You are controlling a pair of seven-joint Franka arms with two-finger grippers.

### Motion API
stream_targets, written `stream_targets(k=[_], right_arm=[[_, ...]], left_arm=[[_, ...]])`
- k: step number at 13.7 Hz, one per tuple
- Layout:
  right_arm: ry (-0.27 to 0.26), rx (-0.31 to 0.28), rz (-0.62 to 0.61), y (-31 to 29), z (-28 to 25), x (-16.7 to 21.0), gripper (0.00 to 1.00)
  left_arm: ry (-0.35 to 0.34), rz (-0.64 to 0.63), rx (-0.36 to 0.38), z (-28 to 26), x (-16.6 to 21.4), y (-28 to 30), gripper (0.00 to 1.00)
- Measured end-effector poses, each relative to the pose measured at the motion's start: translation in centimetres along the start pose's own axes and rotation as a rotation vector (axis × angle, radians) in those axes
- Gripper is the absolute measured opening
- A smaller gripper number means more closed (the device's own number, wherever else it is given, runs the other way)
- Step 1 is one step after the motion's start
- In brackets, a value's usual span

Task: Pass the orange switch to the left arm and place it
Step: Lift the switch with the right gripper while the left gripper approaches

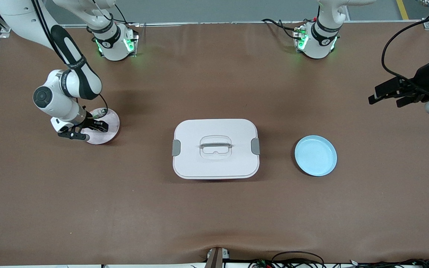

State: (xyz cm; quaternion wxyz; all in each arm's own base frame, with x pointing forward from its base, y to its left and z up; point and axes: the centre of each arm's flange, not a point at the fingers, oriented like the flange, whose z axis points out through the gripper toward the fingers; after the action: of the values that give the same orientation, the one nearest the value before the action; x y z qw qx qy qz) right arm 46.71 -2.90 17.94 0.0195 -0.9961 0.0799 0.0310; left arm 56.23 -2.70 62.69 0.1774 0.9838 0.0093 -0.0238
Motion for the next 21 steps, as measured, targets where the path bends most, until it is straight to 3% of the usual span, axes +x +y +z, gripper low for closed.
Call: stream_targets(k=[5,7,10,14,17,21], right_arm=[[0.004,0.000,0.000,0.0,-0.1,0.2,0.72],[0.006,0.001,-0.001,-0.1,-0.2,0.2,0.72],[0.005,0.001,-0.003,-0.2,-0.2,0.2,0.72],[-0.029,0.001,-0.004,-0.2,-0.2,0.0,0.72],[-0.088,0.009,-0.006,-0.5,-2.4,0.2,0.72],[-0.211,0.058,0.015,-1.6,-11.2,1.3,0.72]], left_arm=[[-0.086,-0.034,-0.382,1.7,-0.3,1.3,1.00],[-0.143,-0.056,-0.481,4.1,-0.3,1.7,1.00],[-0.175,-0.027,-0.529,6.0,-0.5,4.6,1.00],[-0.096,0.002,-0.600,7.3,-0.3,11.8,1.00],[-0.041,-0.010,-0.647,9.0,-0.5,16.3,1.00],[0.051,-0.066,-0.741,9.7,-0.6,20.3,1.00]])
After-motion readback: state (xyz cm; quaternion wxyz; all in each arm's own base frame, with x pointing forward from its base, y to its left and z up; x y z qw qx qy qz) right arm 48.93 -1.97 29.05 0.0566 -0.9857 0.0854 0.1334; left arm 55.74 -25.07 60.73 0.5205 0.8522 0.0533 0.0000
